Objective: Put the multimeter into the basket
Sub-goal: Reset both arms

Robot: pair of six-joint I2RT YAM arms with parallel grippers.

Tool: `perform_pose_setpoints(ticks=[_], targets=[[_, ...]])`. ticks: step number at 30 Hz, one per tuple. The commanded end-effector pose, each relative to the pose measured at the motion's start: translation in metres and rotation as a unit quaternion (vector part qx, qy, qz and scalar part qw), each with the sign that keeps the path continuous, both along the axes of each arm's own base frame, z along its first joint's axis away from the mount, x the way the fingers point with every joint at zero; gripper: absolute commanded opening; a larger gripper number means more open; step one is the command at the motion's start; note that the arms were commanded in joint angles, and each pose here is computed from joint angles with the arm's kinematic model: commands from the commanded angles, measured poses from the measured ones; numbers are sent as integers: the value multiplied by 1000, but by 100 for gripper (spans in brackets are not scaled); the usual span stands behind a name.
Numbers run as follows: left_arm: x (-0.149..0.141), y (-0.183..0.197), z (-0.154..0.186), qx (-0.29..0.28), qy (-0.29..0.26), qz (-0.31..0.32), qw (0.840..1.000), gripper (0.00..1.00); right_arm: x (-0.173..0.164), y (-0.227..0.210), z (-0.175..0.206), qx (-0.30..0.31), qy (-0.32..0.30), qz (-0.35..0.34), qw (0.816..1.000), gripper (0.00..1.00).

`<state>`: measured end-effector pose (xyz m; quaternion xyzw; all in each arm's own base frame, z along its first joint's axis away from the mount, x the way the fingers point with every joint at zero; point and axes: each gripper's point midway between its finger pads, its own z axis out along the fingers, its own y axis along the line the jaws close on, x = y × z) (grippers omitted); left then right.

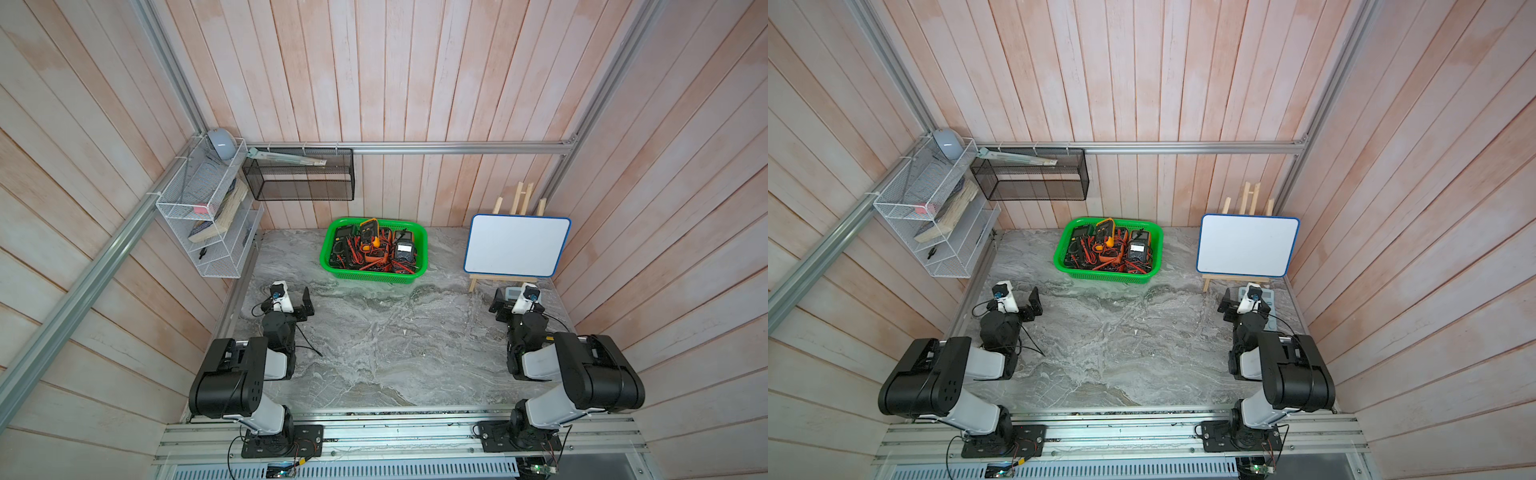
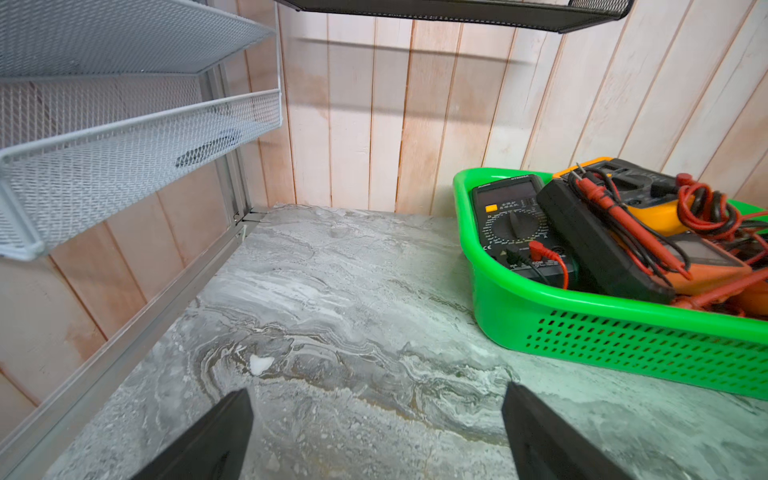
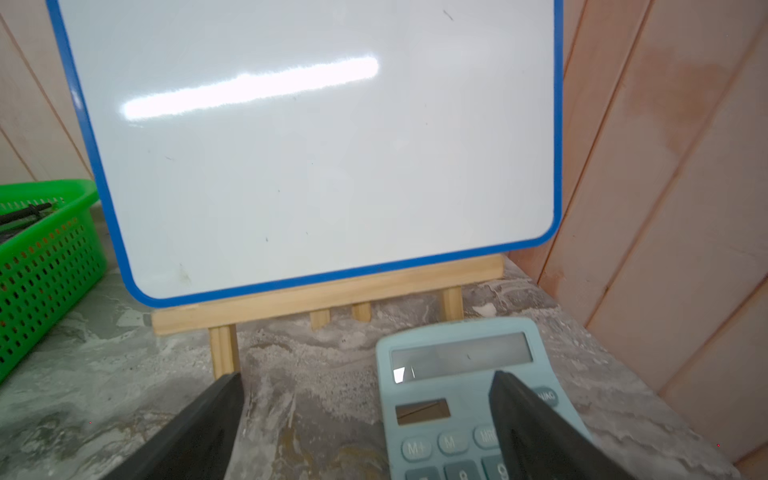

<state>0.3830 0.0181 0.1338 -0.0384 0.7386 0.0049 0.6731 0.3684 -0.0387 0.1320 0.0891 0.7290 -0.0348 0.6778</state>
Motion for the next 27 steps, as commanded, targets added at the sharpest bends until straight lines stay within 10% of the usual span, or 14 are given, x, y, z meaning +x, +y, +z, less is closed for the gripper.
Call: perform_pose_setpoints(ticks=[1, 27], targets=[[3, -2, -4, 6, 12, -10, 1000, 100, 1, 6, -1, -9, 0, 17, 1000, 98], [3, -3, -3, 7, 9, -11, 1000, 100, 2, 8, -1, -12, 2, 21, 1000, 98]])
